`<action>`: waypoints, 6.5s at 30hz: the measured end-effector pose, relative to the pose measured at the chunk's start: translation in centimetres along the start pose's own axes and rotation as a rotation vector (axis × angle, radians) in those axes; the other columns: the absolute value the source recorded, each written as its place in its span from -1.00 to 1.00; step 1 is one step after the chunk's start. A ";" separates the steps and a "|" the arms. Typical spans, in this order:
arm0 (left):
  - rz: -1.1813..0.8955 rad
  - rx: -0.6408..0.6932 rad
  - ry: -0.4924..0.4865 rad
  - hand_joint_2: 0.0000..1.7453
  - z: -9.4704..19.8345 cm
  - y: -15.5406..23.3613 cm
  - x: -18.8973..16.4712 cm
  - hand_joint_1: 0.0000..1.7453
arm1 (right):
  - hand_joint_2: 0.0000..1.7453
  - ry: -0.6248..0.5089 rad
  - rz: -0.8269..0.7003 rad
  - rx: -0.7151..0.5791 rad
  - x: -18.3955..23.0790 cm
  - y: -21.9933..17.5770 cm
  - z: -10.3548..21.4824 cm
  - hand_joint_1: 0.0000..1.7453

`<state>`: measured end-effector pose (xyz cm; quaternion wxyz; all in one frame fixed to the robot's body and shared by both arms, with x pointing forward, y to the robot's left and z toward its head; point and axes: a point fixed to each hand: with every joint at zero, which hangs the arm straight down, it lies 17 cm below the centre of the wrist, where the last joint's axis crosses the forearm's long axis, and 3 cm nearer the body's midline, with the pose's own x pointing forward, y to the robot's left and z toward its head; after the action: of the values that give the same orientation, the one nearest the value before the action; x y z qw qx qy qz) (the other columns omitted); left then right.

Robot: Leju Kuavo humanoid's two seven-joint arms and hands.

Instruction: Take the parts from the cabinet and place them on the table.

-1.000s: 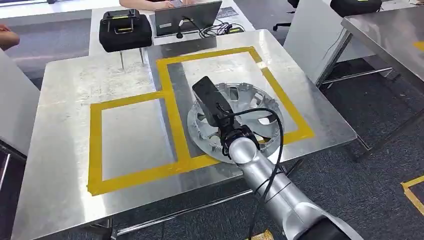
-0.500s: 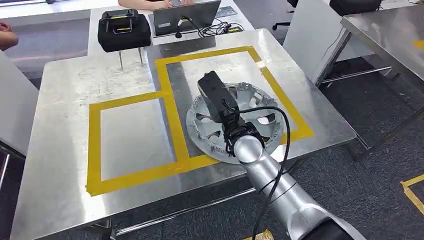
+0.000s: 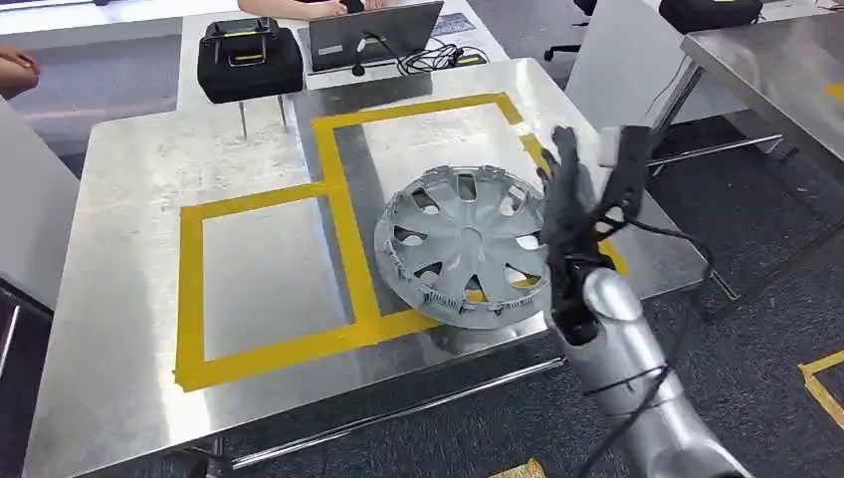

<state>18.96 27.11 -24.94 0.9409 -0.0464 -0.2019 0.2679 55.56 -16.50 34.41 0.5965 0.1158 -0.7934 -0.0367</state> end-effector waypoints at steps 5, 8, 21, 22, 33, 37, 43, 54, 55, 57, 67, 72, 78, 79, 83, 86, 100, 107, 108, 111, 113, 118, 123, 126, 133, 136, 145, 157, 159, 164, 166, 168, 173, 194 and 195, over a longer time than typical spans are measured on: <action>0.029 0.033 0.002 -1.00 0.3 2.6 -1.2 -1.00 | -1.00 0.003 -0.024 -0.223 -1.3 -17.2 5.3 -1.00; 0.055 0.035 -0.003 -1.00 0.4 3.0 -0.9 -1.00 | -1.00 0.006 0.000 -0.350 -2.0 -25.5 10.0 -1.00; 0.141 0.059 0.028 -1.00 0.4 4.2 -1.0 -1.00 | -1.00 0.505 0.153 -0.816 -20.4 -46.0 36.2 -1.00; 0.145 0.062 0.024 -1.00 0.3 4.4 -0.8 -1.00 | -1.00 0.562 0.144 -0.844 -22.4 -45.8 38.1 -1.00; 0.156 0.076 0.030 -1.00 0.2 4.6 -0.4 -1.00 | -1.00 1.463 0.102 -0.835 -38.7 -32.8 57.7 -1.00; 0.152 0.074 0.030 -1.00 0.2 4.6 -0.3 -1.00 | -1.00 1.575 0.104 -0.760 -40.0 -29.6 59.8 -1.00; 0.152 0.071 0.025 -1.00 0.2 4.4 0.1 -1.00 | -1.00 1.621 0.117 -0.727 -40.4 -28.5 60.8 -1.00; 0.154 0.062 0.026 -1.00 0.1 3.9 0.1 -1.00 | -1.00 1.654 0.134 -0.710 -40.5 -28.2 61.7 -1.00; 0.154 0.062 0.025 -1.00 0.1 3.9 0.2 -1.00 | -1.00 1.652 0.138 -0.711 -40.4 -28.3 61.6 -1.00; 0.154 0.060 0.025 -1.00 0.1 3.8 0.3 -1.00 | -1.00 1.654 0.146 -0.709 -40.3 -28.6 61.7 -1.00; 0.140 0.075 0.039 -1.00 0.1 4.4 0.0 -1.00 | 1.00 1.823 0.155 -0.511 -41.6 -23.4 63.7 -1.00; 0.136 0.072 0.044 -1.00 0.1 4.2 0.0 -1.00 | 1.00 1.862 0.164 -0.444 -41.9 -21.8 64.2 -1.00; 0.111 0.053 0.053 -1.00 0.1 3.7 -0.3 -1.00 | -1.00 1.942 0.236 -0.266 -41.9 -20.1 65.6 -1.00; 0.108 0.052 0.058 -1.00 0.1 3.7 -0.4 -1.00 | -1.00 1.948 0.232 -0.259 -41.9 -19.9 65.7 -1.00; 0.101 0.047 0.068 -1.00 0.2 3.3 -0.6 -1.00 | -1.00 1.958 0.236 -0.250 -41.8 -19.9 65.8 -1.00; 0.096 0.044 0.069 -1.00 0.1 3.1 -0.7 -1.00 | -1.00 1.954 0.241 -0.254 -41.8 -20.2 65.4 -1.00; 0.073 0.059 0.069 -1.00 0.1 3.5 -0.7 -1.00 | -1.00 1.982 0.180 -0.282 -41.8 -19.1 66.0 -1.00; 0.058 0.058 0.068 -1.00 0.1 3.4 -0.5 -1.00 | -1.00 1.984 0.167 -0.273 -41.9 -18.6 66.2 -1.00; 0.054 0.061 0.071 -1.00 0.1 3.5 -0.7 -1.00 | -1.00 1.981 0.166 -0.270 -41.9 -18.5 66.1 -1.00; 0.044 0.060 0.075 -1.00 0.1 3.4 -0.7 -1.00 | -1.00 1.983 0.155 -0.265 -42.0 -18.1 66.4 -1.00; 0.040 0.056 0.074 -1.00 0.1 3.2 -0.5 -1.00 | -1.00 1.981 0.149 -0.266 -42.0 -18.0 66.3 -1.00; 0.018 0.049 0.083 -1.00 0.0 2.7 -0.4 -1.00 | -1.00 1.997 0.129 -0.278 -42.0 -17.8 66.3 -1.00; -0.012 0.049 0.086 -1.00 0.0 2.6 -0.2 -1.00 | -1.00 2.007 0.115 -0.265 -42.1 -17.0 66.4 -1.00; -0.025 0.060 0.095 -1.00 0.0 3.2 -0.5 -1.00 | -1.00 2.011 0.111 -0.257 -42.1 -16.7 66.5 -1.00; -0.215 0.183 0.109 -1.00 -0.1 6.1 0.2 -1.00 | -1.00 1.974 0.046 -0.212 -42.5 -14.9 66.0 -1.00; -0.281 0.224 0.093 -1.00 -0.2 6.7 1.2 -1.00 | -1.00 1.964 0.030 -0.212 -42.7 -14.3 65.7 -1.00; -0.352 0.240 0.085 -1.00 -0.2 6.8 1.5 -1.00 | -1.00 1.957 0.027 -0.207 -42.8 -14.1 65.4 -1.00; -0.456 0.338 0.078 -1.00 0.0 8.4 2.1 -1.00 | -1.00 1.965 0.038 -0.183 -42.8 -13.6 65.7 -1.00; -0.442 0.325 0.063 -1.00 0.0 8.0 2.2 -1.00 | -1.00 1.968 0.044 -0.178 -42.8 -13.6 65.7 -1.00; -0.450 0.304 0.018 -1.00 -0.2 6.8 2.5 -1.00 | -1.00 1.984 0.052 -0.183 -42.7 -13.7 66.4 -1.00; -0.450 0.296 0.015 -1.00 -0.2 6.3 2.6 -1.00 | -1.00 1.987 0.055 -0.182 -42.7 -13.8 66.4 -1.00; -0.451 0.298 0.022 -1.00 -0.1 6.6 2.1 -1.00 | -1.00 1.982 0.058 -0.183 -42.7 -13.8 66.0 -1.00; -0.451 0.296 0.022 -1.00 -0.1 6.4 2.1 -1.00 | -1.00 1.983 0.058 -0.183 -42.7 -13.9 66.1 -1.00; -0.500 0.296 0.037 -1.00 -0.1 6.1 2.0 -1.00 | -1.00 1.988 0.086 -0.189 -42.6 -14.5 66.5 -1.00; -0.501 0.288 0.037 -1.00 -0.2 5.9 2.1 -1.00 | -1.00 1.991 0.087 -0.191 -42.5 -14.5 66.6 -1.00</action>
<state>17.77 33.20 -25.51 0.9782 0.1341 -0.1496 0.0523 5.10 -26.26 -27.38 0.9968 0.0163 0.0700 0.0352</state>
